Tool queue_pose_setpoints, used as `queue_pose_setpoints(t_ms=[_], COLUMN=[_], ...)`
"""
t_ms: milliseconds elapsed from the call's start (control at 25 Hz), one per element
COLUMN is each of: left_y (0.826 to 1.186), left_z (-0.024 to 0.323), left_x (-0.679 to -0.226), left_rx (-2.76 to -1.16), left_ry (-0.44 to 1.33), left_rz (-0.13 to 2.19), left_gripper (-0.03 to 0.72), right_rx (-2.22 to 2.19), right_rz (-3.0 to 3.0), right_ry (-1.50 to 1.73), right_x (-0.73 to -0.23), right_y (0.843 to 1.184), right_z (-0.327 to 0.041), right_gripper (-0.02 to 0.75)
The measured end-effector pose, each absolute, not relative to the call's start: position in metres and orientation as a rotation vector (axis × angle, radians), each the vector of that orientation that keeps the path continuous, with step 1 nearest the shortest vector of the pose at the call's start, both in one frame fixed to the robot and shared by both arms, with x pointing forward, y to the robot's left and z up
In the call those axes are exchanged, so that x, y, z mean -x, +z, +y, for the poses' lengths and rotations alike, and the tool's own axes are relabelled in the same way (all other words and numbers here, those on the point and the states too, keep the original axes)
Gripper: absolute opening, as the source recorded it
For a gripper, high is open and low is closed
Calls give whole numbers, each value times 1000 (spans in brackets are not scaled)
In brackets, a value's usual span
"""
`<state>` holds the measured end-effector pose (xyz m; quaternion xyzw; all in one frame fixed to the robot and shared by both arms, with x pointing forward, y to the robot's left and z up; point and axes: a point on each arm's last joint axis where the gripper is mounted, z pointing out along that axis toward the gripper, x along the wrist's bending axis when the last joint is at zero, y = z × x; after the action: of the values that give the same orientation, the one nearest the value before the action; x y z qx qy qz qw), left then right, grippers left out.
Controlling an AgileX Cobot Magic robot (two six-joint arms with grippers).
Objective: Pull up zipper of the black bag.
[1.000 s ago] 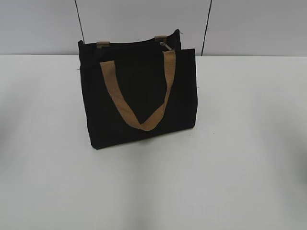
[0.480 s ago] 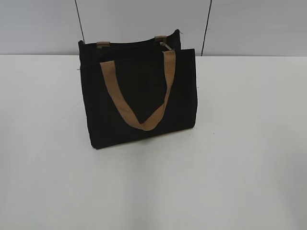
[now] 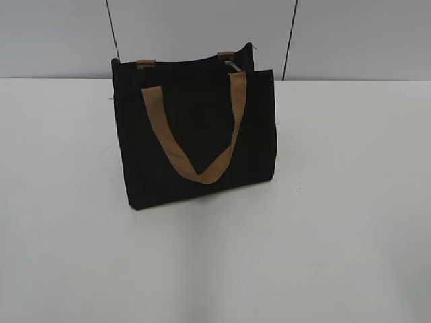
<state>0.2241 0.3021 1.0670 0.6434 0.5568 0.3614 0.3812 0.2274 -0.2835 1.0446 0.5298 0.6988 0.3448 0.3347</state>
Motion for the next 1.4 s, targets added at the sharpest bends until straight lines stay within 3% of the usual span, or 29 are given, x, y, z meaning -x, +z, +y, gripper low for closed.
queue_pose_setpoints(t_ms=[1400], left_y=[1064], left_z=[293], left_x=[-226], left_rx=[-1601], left_ry=[913], left_rz=[1397], left_gripper=[431], right_rx=[-1361], right_rz=[1782], right_ry=[934], right_x=[-234], right_y=[1042], right_z=[-284], right_gripper=[526])
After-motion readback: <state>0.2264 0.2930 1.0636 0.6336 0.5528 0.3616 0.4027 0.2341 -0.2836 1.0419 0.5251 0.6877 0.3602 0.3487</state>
